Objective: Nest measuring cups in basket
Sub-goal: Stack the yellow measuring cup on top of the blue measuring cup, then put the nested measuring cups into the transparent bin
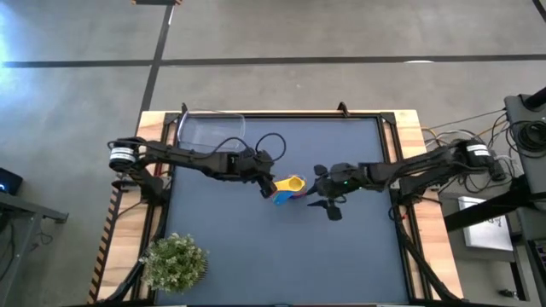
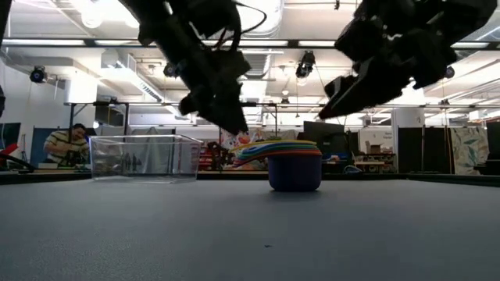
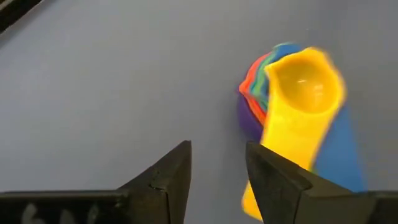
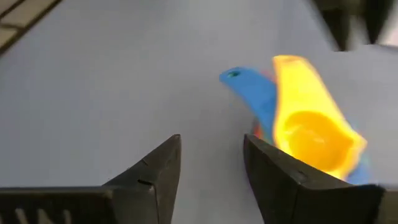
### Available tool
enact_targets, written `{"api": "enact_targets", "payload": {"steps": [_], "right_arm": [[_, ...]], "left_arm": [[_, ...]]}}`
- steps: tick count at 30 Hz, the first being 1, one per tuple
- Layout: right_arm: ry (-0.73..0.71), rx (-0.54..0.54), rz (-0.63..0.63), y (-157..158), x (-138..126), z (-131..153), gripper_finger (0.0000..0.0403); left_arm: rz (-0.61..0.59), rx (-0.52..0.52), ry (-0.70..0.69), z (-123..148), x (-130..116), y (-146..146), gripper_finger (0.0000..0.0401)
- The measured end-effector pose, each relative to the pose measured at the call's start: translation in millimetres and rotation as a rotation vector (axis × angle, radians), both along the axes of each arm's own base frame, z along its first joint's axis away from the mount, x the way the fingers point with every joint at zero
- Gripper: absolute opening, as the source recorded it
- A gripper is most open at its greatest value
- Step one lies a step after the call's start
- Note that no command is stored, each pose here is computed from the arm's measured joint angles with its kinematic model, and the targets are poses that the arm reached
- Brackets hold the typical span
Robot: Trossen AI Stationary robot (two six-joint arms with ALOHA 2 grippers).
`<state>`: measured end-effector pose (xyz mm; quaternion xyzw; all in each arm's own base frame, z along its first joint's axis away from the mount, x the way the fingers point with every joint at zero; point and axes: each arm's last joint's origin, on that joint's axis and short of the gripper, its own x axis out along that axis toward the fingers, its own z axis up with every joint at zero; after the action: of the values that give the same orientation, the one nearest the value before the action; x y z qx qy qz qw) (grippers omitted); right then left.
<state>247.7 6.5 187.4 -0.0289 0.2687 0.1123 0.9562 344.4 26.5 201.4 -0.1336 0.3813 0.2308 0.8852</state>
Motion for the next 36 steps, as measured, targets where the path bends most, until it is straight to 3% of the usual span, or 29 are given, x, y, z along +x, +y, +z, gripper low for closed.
{"api": "enact_targets", "payload": {"steps": [4, 11, 17, 26, 36], "right_arm": [[0.031, -0.027, 0.059, 10.6, 18.7, -10.2, 0.0127], [0.086, -0.068, 0.153, 31.2, 46.1, -20.7, 0.0020], [0.146, -0.094, 0.131, 41.3, 70.8, -37.5, 0.0011], [0.263, -0.286, -0.128, 36.3, 97.2, -54.9, 0.0011], [0.241, -0.262, -0.160, 41.3, 102.2, -43.9, 0.0011]], "left_arm": [[0.017, -0.021, 0.035, -12.0, 1.0, 5.4, 0.0127], [0.025, -0.026, 0.033, -11.4, 1.4, 12.8, 0.0116], [0.045, -0.026, 0.036, -12.2, 0.7, 19.7, 0.0115], [0.087, -0.057, 0.072, -17.7, -4.6, 21.4, 0.0115], [0.089, -0.108, 0.048, -18.2, -3.6, 19.8, 0.0115]]}}
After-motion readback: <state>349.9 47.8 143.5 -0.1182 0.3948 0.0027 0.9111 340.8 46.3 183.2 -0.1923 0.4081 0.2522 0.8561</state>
